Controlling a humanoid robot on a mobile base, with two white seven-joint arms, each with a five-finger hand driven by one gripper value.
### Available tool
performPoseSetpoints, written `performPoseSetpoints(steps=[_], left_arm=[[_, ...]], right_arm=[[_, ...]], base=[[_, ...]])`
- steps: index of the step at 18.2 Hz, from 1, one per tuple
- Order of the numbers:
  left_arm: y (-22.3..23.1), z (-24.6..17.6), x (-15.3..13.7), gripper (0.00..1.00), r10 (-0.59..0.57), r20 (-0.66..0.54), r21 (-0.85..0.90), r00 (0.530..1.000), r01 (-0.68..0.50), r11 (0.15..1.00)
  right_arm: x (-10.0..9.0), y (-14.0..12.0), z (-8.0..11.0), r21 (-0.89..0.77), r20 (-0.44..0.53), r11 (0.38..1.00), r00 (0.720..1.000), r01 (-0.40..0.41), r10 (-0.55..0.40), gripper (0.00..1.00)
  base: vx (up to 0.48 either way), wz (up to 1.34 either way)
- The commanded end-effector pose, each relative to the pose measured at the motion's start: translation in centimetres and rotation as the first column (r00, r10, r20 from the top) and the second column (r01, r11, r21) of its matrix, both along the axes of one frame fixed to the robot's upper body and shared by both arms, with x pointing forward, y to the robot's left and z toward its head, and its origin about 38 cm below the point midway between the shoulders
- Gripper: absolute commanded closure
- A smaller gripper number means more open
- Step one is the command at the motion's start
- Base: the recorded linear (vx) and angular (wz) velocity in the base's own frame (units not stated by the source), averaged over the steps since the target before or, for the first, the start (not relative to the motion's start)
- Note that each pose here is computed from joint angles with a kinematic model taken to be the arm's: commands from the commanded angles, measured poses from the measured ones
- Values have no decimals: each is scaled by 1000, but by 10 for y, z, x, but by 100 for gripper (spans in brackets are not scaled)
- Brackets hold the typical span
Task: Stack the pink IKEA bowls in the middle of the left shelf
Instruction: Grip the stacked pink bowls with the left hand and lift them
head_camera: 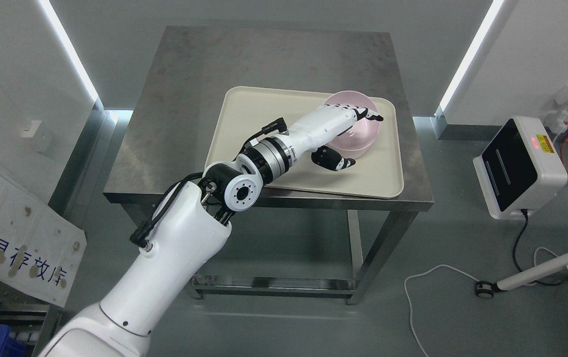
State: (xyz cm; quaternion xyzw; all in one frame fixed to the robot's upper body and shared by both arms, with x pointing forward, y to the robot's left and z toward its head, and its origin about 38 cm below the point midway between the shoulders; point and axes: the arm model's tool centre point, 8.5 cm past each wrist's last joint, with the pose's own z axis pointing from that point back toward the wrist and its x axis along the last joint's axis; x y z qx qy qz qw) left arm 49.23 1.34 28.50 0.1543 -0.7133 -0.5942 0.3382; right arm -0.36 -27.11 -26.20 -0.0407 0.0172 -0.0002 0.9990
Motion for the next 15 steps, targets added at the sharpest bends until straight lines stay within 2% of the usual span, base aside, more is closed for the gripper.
performPoseSetpoints(steps=[1, 8, 13, 15], left_arm=[[-5, -18, 16, 25, 51, 14, 173, 999, -52, 984], [-5, -50, 23, 26, 78, -39, 299, 996, -63, 952], [-2, -43, 31, 36, 116, -33, 305, 993, -101, 947], [-1, -40, 32, 44, 118, -29, 303, 993, -104, 947]], right_arm=[[-7, -11, 1, -17, 5, 1000, 1000, 11, -11, 0], [-7, -11, 1, -18, 5, 1000, 1000, 13, -12, 0], [-7, -11, 1, -17, 5, 1000, 1000, 11, -11, 0], [-7, -11, 1, -17, 6, 1000, 1000, 11, -11, 0]], base=[[0, 0], [0, 0], [0, 0], [0, 0]])
